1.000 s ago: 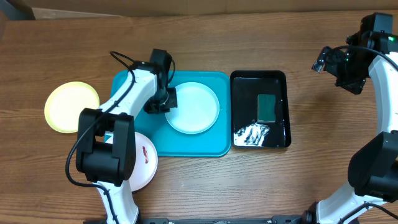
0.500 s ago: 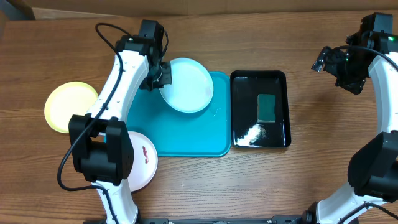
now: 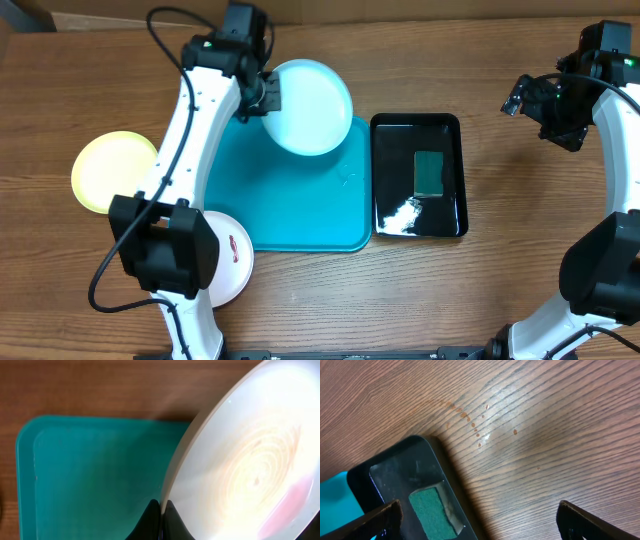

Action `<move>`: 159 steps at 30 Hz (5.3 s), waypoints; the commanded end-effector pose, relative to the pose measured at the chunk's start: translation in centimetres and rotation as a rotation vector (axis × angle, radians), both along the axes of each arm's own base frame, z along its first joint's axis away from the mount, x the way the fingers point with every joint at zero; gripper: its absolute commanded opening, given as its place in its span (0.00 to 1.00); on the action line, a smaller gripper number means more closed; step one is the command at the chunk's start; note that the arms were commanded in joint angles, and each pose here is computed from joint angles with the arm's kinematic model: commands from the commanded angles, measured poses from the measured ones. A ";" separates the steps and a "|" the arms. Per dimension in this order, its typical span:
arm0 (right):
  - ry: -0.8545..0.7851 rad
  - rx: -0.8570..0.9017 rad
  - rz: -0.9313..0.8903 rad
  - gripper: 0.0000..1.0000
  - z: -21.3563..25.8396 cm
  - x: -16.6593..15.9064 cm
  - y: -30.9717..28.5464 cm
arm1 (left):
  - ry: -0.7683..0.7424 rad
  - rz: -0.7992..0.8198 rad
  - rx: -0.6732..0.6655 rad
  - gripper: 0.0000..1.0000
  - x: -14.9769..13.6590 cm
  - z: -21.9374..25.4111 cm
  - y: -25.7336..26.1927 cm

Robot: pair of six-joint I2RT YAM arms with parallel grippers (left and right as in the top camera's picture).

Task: Clean dirty plates on tray and stack at the side
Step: 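Lift the white plate off the teal tray with the left gripper, then set the white plate onto the yellow plate at left and release, then move the left gripper to the pink-stained white plate's rim and grip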

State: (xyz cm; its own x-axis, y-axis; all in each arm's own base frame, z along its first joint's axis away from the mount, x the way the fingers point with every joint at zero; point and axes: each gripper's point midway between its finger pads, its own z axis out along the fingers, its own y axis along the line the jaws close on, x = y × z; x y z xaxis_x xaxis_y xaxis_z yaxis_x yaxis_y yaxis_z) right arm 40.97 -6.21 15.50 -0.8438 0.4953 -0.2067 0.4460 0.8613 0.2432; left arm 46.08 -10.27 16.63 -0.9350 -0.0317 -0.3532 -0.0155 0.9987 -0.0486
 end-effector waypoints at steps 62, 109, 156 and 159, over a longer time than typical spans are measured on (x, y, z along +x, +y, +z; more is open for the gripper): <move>-0.023 -0.004 -0.006 1.00 0.7 0.3 -0.2 | -0.054 -0.233 -0.331 0.04 -1.8 3.7 -14.5; -0.023 -0.004 -0.006 1.00 0.7 0.3 -0.2 | 0.140 1.040 -0.457 0.77 -13.1 -5.2 34.1; -0.023 -0.004 -0.006 1.00 0.7 0.3 -0.2 | 0.467 0.895 -0.217 0.31 -30.7 -15.9 18.8; -0.023 -0.004 -0.006 1.00 0.7 0.3 -0.2 | 0.470 0.903 -0.219 0.30 -30.9 -16.2 18.6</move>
State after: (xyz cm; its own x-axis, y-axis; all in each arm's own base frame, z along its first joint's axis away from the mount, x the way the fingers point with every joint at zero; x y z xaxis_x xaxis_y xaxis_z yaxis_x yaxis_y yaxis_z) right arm 40.99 -6.22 15.51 -0.8434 0.4956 -0.2077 0.4461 0.8612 0.2436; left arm 15.66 8.77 0.91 -0.5791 -0.8065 0.1190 -0.8136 0.5810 -0.0219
